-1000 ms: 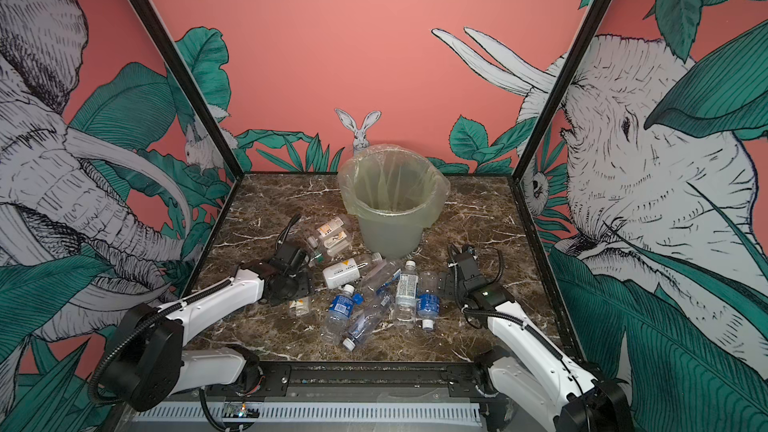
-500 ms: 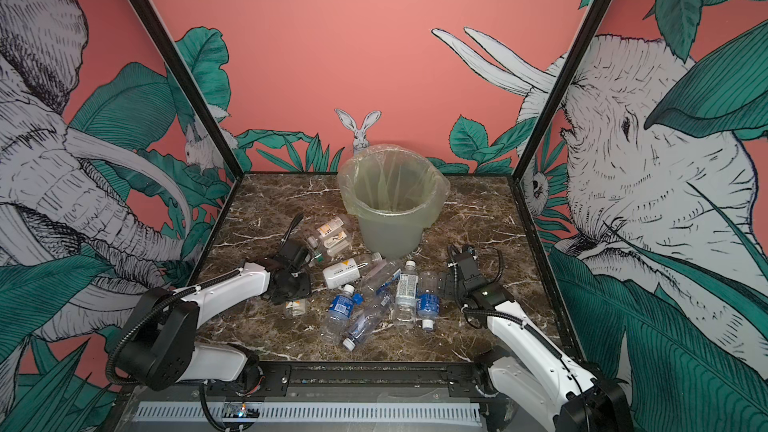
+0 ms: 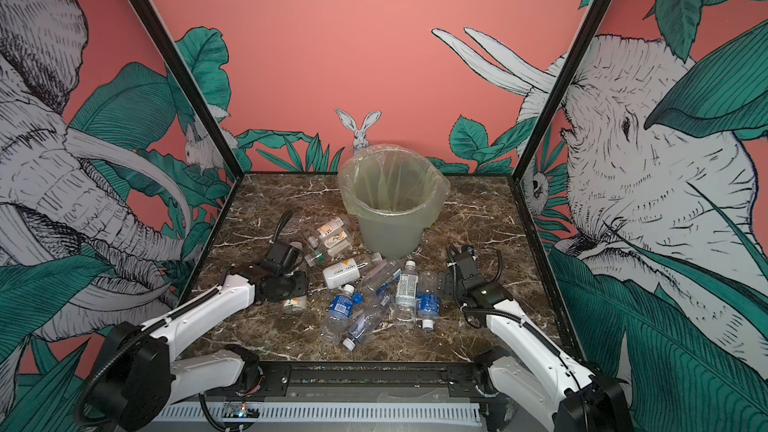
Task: Throw the plastic bottles in the bin
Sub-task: 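Close the left gripper around the green-and-red-labelled clear bottle, then lift the green-labelled bottle with the left gripper and release it above the bin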
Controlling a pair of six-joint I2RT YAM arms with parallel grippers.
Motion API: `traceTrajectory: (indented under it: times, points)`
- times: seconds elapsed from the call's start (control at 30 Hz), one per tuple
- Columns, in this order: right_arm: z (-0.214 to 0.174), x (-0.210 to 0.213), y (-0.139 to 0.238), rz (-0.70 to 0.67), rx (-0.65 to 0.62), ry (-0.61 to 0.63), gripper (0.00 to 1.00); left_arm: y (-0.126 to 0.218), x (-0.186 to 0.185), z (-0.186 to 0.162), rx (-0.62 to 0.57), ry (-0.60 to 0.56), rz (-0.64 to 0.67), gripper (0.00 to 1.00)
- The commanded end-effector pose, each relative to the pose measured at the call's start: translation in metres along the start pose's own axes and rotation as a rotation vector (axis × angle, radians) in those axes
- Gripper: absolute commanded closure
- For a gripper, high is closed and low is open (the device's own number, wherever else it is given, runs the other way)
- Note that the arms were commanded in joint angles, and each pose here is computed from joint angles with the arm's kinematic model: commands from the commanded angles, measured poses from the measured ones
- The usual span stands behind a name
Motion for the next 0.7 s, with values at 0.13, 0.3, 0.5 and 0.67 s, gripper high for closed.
traceTrajectory:
  times: [0.13,0.3,0.5,0.67]
  points:
    - [0.004,-0.001,0.0,-0.014,-0.014,-0.015,0.01,0.021,0.002,0.002,-0.116,-0.041,-0.087,0.63]
    - [0.004,0.0,0.0,-0.011,-0.011,-0.011,0.01,0.042,-0.013,0.006,-0.259,-0.081,-0.281,0.62]
    - [0.004,0.0,0.001,-0.004,-0.014,-0.011,0.02,0.087,-0.025,0.014,-0.443,-0.131,-0.453,0.62]
    - [0.004,0.001,0.001,-0.002,-0.014,-0.01,0.01,0.154,-0.046,0.035,-0.607,-0.191,-0.595,0.62]
Point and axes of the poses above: each gripper's point midway between its finger pads, its own y axis back along the fingers, its own x axis along the line the jaws close on, z = x × y, the point moved 2 cm from there along y, back along the fingers, and after that the axes turned 7 degrees about y, right-handed, at the moved point
